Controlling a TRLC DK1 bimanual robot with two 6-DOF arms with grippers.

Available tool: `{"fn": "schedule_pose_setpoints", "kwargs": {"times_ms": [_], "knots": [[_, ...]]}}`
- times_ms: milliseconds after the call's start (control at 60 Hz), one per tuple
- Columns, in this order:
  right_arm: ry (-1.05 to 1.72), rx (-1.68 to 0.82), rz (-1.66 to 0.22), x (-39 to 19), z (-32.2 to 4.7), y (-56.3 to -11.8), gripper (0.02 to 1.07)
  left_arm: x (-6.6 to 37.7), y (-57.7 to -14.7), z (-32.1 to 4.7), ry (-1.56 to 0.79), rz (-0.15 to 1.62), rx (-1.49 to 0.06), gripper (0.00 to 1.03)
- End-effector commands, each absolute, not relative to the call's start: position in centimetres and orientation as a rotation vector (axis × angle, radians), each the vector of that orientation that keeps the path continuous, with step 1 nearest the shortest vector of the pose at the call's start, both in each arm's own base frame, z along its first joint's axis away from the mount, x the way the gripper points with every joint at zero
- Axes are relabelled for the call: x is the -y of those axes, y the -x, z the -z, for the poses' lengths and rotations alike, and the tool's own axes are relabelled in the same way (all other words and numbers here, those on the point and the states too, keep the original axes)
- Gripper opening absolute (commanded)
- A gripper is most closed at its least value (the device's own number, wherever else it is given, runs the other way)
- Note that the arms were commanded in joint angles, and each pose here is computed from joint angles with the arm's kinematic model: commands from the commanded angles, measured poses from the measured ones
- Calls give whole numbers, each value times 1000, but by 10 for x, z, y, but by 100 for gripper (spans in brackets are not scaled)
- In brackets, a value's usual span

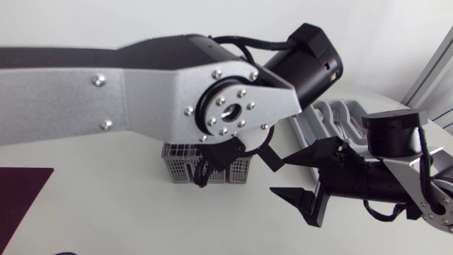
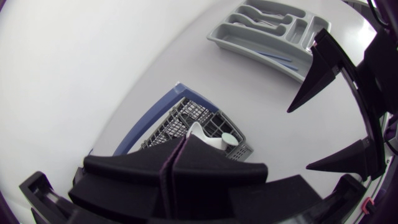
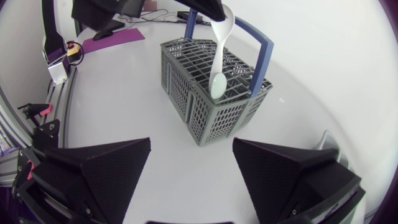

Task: Unload the cutlery basket into the drawer organizer.

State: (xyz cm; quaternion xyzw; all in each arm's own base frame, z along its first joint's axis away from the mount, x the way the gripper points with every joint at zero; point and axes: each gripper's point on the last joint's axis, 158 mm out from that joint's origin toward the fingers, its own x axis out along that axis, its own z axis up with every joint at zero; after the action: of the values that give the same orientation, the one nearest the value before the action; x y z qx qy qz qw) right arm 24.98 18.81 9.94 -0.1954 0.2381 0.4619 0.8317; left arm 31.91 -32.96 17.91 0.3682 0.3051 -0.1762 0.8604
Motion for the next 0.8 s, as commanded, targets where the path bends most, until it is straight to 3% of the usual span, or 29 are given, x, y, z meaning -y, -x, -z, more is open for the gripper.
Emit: {"fn": "schedule_pose_setpoints", "kwargs": {"times_ms": [0,367,483,783], "knots": [[397,-546,-999,-190,-83,-242,97,331,-330,-192,-742,333,-627,16],[401,-530,-992,-181,-82,-246,97,334,-330,-231,-708,344,-601,16],[405,-452,-957,-175,-102,-249,97,338,-326,-244,-608,430,-637,16],[433,-260,-832,-158,-144,-242,97,336,-344,-217,-265,618,-874,16]]}}
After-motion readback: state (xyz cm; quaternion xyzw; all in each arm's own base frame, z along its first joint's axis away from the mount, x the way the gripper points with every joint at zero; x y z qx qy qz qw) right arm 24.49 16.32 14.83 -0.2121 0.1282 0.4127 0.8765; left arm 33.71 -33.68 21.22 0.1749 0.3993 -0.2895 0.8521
